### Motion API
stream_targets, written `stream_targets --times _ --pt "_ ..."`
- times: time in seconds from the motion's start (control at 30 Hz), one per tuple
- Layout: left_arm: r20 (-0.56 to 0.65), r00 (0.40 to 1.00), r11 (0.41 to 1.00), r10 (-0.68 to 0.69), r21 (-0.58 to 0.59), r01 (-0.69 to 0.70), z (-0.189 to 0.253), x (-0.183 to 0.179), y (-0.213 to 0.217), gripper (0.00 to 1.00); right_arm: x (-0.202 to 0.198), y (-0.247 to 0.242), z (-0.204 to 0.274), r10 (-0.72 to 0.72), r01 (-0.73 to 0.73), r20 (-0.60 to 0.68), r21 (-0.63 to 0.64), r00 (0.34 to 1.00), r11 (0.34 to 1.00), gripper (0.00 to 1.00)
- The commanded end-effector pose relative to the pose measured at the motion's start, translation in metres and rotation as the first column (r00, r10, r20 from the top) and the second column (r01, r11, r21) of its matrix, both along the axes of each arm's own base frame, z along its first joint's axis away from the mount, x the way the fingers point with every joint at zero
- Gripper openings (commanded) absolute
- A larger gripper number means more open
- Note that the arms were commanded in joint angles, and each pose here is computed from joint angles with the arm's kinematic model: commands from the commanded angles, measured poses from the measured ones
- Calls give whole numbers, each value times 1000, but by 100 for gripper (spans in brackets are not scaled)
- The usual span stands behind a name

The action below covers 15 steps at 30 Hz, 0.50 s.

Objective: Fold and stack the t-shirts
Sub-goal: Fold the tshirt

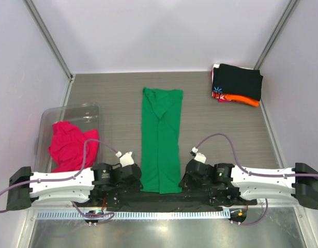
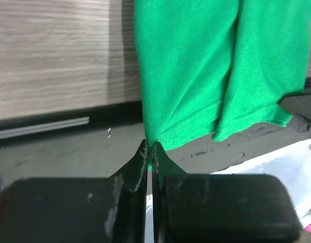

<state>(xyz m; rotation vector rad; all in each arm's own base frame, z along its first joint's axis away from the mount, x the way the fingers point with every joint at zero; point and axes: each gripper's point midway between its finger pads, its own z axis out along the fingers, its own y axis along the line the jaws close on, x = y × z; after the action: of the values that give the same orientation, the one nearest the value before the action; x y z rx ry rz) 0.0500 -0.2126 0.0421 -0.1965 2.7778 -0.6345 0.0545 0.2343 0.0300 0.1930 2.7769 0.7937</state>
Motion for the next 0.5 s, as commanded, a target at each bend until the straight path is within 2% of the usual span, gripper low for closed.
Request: stream_targets --times 0.0,0.23,0.37,0.4,0.47 --pt "38 991 992 126 26 -127 7 7 20 0 3 2 5 -20 20 15 19 1000 1000 1" --pt "86 990 993 112 26 -115 25 15 17 0 12 15 26 -22 19 60 51 998 999 1" --pt "206 971 991 123 22 -131 69 37 11 0 34 29 66 -66 48 159 117 985 992 1" --pt "254 959 988 125 56 -143 75 45 19 0 39 31 71 -74 53 179 115 981 992 1" --pt "302 944 987 131 48 -152 97 55 14 0 53 32 90 -87 63 228 110 970 992 1"
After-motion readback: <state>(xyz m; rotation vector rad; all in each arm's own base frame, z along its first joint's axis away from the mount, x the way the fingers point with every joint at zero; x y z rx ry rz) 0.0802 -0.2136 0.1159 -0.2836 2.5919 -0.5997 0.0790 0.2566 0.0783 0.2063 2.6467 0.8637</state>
